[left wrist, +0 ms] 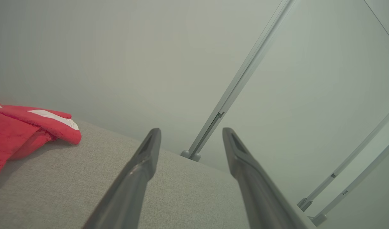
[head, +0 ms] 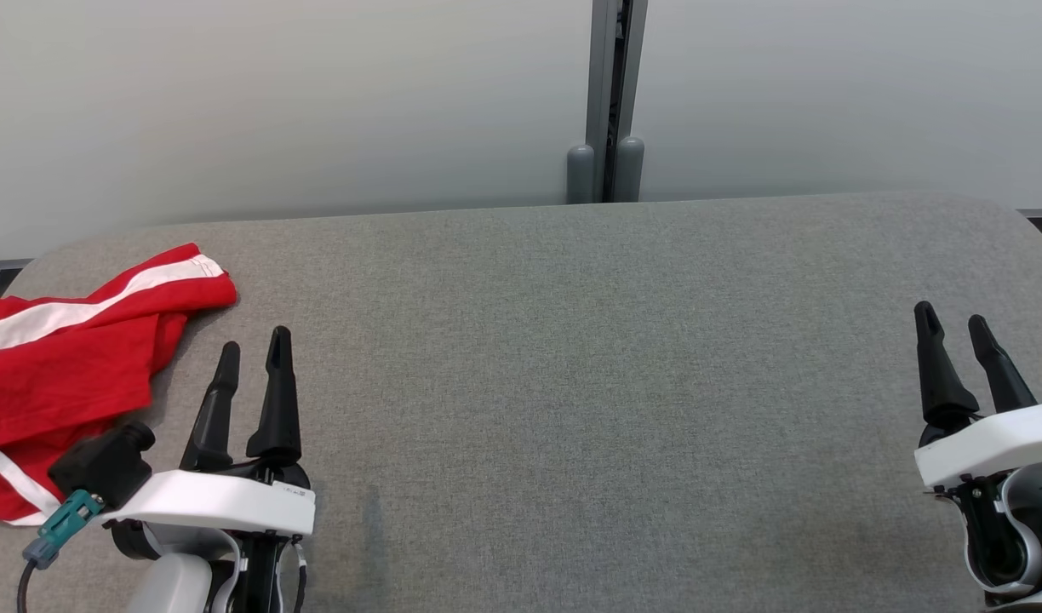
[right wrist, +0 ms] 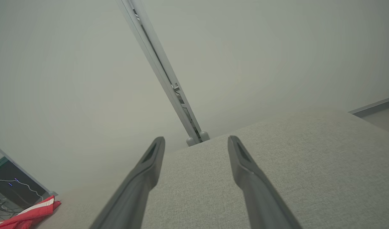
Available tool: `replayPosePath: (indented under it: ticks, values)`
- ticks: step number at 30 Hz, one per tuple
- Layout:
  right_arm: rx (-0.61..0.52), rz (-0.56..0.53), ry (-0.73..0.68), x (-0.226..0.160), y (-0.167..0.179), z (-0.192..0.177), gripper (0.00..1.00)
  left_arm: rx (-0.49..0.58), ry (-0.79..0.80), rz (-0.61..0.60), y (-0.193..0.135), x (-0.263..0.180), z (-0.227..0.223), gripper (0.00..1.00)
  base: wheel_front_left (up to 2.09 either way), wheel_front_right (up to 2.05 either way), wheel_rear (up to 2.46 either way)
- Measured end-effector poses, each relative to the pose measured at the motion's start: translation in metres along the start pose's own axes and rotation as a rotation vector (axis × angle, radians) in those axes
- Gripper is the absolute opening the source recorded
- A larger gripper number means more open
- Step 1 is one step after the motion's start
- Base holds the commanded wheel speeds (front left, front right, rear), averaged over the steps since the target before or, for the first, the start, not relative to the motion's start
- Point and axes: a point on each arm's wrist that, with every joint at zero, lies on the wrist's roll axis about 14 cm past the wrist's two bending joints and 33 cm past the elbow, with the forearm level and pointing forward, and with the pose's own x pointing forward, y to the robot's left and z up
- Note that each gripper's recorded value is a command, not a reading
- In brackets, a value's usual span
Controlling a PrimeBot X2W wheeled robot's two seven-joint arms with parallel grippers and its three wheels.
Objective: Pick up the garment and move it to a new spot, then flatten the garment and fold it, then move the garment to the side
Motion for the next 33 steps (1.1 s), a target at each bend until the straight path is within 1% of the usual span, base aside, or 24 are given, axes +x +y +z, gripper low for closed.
replayPosePath:
  ticks: [6, 10, 16, 23, 33]
  values:
    - [-0.066, 0.012, -0.015, -0.001, 0.004, 0.001, 1.0, 0.045, 0.024, 0.004, 0.002, 0.0, -0.004, 1.0, 0.0, 0.0, 0.0]
    - [-0.123, 0.027, -0.01, -0.004, 0.008, -0.006, 1.0, 0.112, 0.05, 0.012, 0.008, -0.001, -0.007, 1.0, 0.0, 0.0, 0.0]
    - [-0.174, 0.047, -0.02, -0.005, 0.015, -0.008, 1.0, 0.18, 0.072, 0.017, 0.011, -0.002, -0.011, 1.0, 0.0, 0.0, 0.0]
    - [-0.216, 0.066, -0.008, -0.009, 0.021, -0.02, 1.0, 0.254, 0.093, 0.027, 0.02, -0.005, -0.014, 1.0, 0.0, 0.0, 0.0]
    - [-0.268, 0.087, -0.003, -0.013, 0.026, -0.031, 1.0, 0.331, 0.131, 0.03, 0.026, -0.009, -0.021, 1.0, 0.0, 0.0, 0.0]
